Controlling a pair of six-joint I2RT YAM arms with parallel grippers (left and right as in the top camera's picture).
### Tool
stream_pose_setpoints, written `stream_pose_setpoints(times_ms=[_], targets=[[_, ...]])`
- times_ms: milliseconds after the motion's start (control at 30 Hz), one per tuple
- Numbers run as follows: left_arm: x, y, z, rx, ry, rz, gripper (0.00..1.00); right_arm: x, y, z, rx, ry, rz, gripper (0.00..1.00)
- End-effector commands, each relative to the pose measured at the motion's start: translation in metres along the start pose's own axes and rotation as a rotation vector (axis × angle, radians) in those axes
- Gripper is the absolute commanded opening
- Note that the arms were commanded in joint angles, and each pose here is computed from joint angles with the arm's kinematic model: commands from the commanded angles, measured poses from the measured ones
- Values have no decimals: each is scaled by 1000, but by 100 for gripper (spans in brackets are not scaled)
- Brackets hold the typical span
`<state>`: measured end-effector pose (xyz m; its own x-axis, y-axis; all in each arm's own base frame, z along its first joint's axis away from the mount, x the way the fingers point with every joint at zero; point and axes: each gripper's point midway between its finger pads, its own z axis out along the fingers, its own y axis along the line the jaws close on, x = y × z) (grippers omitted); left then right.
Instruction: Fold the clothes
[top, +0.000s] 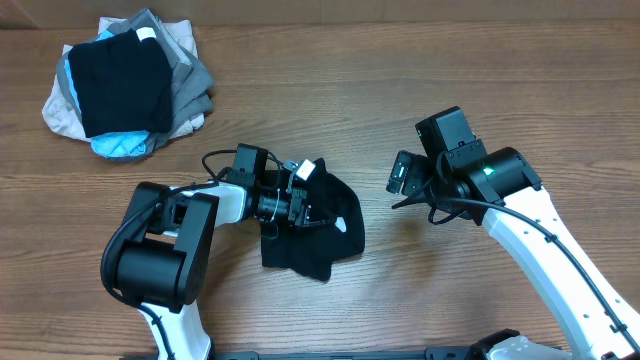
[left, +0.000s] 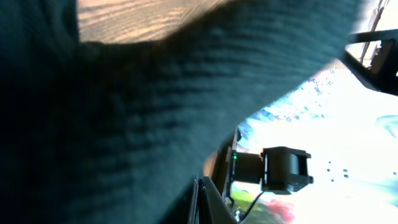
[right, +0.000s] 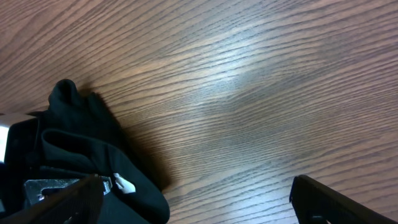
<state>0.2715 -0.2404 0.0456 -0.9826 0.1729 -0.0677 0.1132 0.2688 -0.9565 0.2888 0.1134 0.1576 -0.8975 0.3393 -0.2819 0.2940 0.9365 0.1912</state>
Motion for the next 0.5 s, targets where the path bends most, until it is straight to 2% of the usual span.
stream_pose_setpoints(times_ms=[0,100,233,467], targets=[[-12,-38,-6,8,-16,95,4,-2,1,-1,-2,-3,7,100],[-23,-77,-18,-12,-69,185,6,-2,1,-1,-2,-3,7,100],[-42,-101,-34,-107,-178,227,14,-2,1,-1,-2,-3,7,100],[-60,-70,-37,-245,-251,165,18,-2,1,-1,-2,-3,7,100]])
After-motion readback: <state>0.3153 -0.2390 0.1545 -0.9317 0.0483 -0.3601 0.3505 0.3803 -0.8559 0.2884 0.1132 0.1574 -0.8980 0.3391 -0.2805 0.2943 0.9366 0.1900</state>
